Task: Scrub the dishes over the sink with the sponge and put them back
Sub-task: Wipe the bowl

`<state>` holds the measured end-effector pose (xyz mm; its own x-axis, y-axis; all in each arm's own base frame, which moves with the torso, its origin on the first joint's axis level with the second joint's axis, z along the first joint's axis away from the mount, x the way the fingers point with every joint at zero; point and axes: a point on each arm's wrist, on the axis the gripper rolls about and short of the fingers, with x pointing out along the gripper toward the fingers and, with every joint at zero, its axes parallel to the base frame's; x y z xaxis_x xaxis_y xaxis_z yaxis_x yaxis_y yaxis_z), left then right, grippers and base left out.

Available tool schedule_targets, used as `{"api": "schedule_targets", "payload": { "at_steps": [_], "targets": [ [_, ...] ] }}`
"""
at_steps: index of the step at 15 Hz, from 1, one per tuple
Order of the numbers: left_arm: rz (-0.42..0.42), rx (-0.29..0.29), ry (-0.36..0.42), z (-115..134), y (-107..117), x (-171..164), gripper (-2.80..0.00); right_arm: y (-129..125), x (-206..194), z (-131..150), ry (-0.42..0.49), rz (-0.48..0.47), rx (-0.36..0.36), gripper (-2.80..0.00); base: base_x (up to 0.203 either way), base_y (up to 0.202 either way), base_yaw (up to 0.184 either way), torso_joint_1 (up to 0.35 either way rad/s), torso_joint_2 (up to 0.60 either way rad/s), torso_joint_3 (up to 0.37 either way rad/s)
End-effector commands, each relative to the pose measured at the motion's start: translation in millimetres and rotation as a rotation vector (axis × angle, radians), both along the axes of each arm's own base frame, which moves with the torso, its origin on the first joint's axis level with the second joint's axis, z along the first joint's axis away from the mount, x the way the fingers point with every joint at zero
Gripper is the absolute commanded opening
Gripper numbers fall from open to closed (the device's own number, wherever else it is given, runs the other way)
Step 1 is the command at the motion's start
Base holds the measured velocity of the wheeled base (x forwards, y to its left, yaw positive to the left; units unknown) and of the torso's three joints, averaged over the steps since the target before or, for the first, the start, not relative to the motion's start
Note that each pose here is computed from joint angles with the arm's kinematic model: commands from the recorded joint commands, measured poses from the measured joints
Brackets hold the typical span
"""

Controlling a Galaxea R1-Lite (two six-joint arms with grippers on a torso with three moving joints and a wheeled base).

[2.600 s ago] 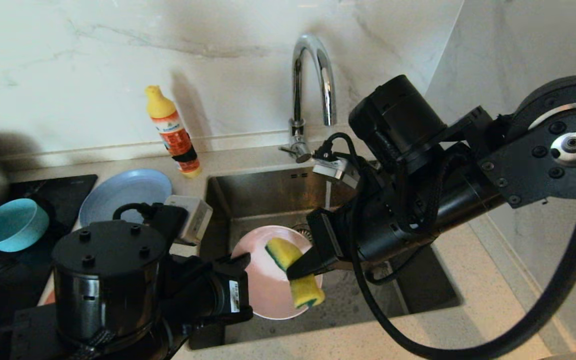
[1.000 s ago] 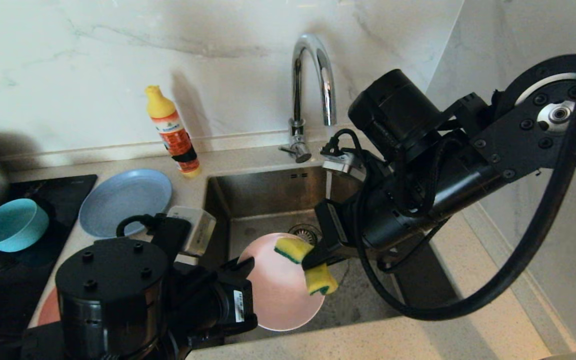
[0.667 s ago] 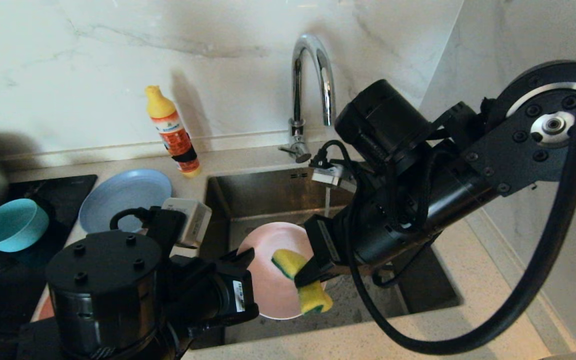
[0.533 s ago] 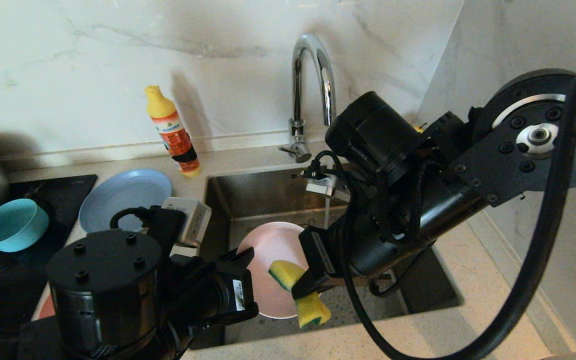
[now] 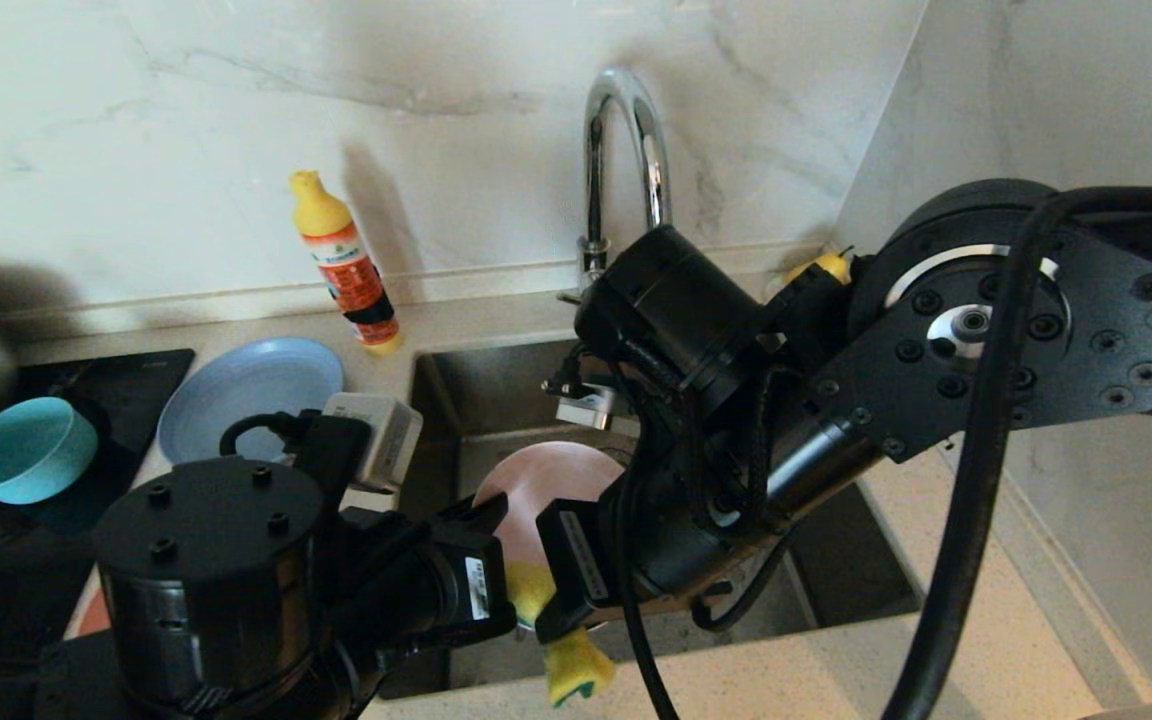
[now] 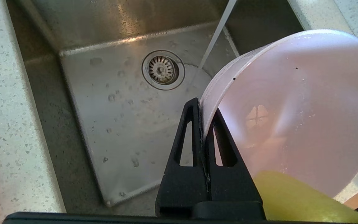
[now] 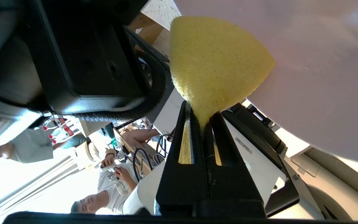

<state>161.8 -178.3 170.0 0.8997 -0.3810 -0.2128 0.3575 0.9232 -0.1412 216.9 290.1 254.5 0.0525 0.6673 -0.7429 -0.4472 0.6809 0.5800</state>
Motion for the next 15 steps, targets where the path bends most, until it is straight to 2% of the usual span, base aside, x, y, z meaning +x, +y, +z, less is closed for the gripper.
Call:
{"api": "schedule_targets", "payload": {
  "at_steps": [1, 5, 15],
  "targets": [
    [0.004, -0.001, 0.004, -1.5, -0.4, 0.3, -2.8, 2.9, 0.3, -1.3, 0.009, 0.002, -0.001, -2.8, 0.0, 0.0, 0.0, 0.0, 0.0, 0.0],
    [0.009, 0.0, 0.005, -2.1, 0.3, 1.4, -2.8, -0.8, -4.0, -0.7, 0.017, 0.003, -0.013, -2.8, 0.0, 0.0, 0.0, 0.0, 0.0, 0.0],
    [0.012, -0.008, 0.004, -0.9, 0.2, 2.2, -2.8, -41.7, 1.6, 26.7, -0.002, -0.085, 0.008, -2.8, 0.0, 0.0, 0.0, 0.0, 0.0, 0.0]
  ]
}}
